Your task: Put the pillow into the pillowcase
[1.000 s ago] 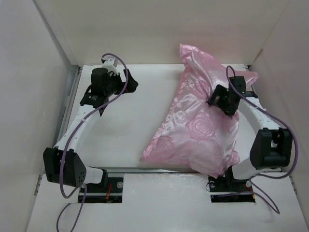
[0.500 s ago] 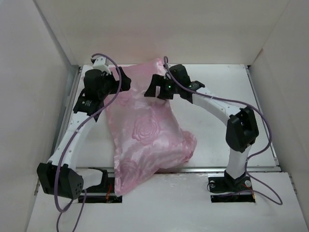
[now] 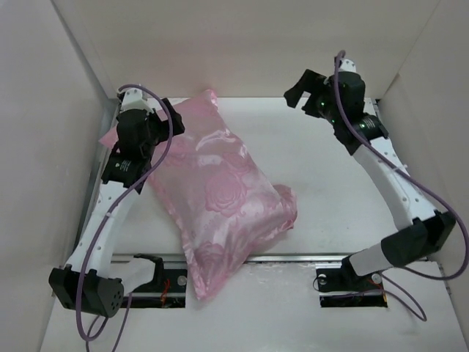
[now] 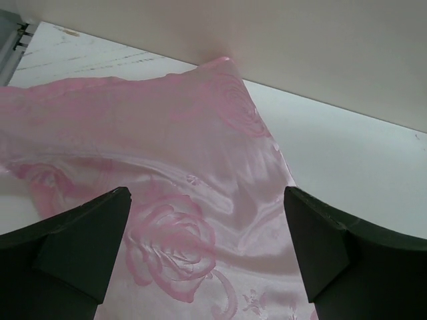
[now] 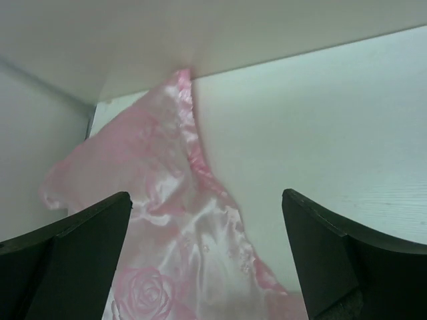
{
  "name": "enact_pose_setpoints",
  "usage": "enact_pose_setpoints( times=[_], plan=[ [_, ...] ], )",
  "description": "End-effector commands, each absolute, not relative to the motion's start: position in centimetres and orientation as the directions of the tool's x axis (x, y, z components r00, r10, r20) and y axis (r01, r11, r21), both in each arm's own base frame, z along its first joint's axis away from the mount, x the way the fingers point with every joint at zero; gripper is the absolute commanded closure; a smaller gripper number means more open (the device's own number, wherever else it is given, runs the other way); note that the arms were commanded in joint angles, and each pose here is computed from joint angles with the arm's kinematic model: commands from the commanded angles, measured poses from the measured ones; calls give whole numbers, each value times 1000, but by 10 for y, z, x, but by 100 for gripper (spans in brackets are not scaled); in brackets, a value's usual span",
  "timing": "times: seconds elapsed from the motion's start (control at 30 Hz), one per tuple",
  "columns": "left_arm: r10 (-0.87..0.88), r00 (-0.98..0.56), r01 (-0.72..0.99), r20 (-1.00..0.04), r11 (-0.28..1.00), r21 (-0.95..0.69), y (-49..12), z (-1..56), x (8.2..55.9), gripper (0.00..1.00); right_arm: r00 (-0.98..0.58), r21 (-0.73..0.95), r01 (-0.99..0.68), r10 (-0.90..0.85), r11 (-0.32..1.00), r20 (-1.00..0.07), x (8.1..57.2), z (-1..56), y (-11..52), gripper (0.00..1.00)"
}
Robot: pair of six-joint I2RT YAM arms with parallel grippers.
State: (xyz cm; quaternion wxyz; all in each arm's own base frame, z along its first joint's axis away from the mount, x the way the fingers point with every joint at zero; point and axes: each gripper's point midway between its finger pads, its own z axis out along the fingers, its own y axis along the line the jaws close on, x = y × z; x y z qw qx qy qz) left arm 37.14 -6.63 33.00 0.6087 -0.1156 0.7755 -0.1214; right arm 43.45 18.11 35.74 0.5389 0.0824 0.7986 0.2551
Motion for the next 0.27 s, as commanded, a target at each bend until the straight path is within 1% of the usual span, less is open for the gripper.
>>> enact_pose_setpoints(
  times=[0.0, 0.07, 0.1, 0.23],
  plan=[
    [-357, -106, -76, -928, 934, -350, -50, 373, 362, 0, -317, 405, 5, 386, 914, -866, 421, 357, 140, 0],
    [-361, -73, -100, -930, 930, -354, -41, 381, 356, 0, -296, 384, 41, 378, 922, -877, 418, 356, 129, 0],
    [-368, -81, -104, -926, 927, -359, -41, 377, 357, 0, -301, 368, 73, 372, 927, -878, 417, 349, 124, 0],
    [-371, -61, -127, -927, 924, -361, -32, 382, 357, 0, -288, 364, 90, 374, 927, -882, 409, 352, 117, 0]
  ],
)
